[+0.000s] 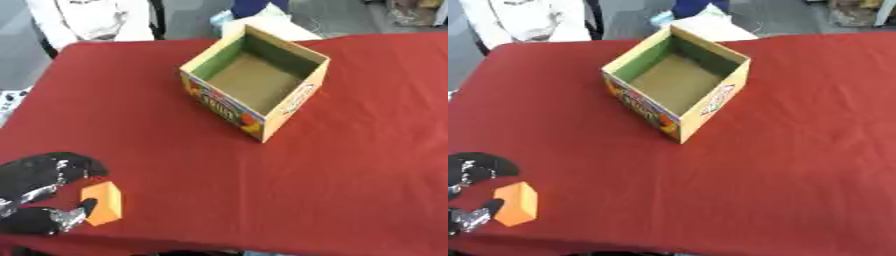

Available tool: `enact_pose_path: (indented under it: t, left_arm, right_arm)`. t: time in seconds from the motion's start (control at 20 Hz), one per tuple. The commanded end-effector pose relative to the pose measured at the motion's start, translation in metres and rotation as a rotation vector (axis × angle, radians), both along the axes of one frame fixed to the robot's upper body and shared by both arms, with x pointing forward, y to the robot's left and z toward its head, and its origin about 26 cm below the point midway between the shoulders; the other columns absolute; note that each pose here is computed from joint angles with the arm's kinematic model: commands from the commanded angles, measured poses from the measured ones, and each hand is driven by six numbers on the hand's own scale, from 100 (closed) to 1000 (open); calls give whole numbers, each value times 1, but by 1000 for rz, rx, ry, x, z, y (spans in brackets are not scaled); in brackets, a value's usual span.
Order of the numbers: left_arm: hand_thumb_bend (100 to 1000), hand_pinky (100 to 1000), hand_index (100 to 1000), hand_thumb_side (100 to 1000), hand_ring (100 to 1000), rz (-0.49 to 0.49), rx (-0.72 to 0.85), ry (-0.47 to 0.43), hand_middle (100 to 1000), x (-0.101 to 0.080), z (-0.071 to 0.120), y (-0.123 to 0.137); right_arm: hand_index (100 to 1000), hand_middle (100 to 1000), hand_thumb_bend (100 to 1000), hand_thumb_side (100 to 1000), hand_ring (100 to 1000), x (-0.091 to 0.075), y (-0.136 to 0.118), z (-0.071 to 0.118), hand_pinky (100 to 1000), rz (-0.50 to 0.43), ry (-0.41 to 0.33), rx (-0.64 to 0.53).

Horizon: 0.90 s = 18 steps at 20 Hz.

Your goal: Pick up objects on the table and place them in the box.

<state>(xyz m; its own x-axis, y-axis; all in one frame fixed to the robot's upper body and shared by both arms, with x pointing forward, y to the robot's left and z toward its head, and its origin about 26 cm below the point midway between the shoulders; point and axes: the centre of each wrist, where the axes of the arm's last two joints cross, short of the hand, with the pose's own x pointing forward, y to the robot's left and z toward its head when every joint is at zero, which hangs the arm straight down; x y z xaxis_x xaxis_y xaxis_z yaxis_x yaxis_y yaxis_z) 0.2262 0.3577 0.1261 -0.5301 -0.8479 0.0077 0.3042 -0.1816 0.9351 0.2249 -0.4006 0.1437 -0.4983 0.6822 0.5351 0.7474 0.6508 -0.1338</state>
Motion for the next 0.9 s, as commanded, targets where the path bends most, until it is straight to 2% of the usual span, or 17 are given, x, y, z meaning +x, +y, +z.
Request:
enact_pose_path:
  t: [0.05, 0.6, 0.9]
  left_arm:
    - [151, 950, 992, 1000, 954, 7, 38, -4, 870, 0, 6, 1]
    - [227, 951, 991, 1000, 959, 58, 73, -16, 872, 1, -2, 7]
    - [233, 954, 983, 1000, 963, 77, 97, -23, 874, 3, -9, 12]
  right_arm:
    - [700, 509, 100, 794, 739, 0, 0, 9, 624, 12, -17, -22]
    - [697, 506, 100, 795, 739, 0, 1, 8, 623, 18, -14, -19]
    - [696, 504, 100, 798, 739, 1, 2, 7, 622, 26, -8, -13]
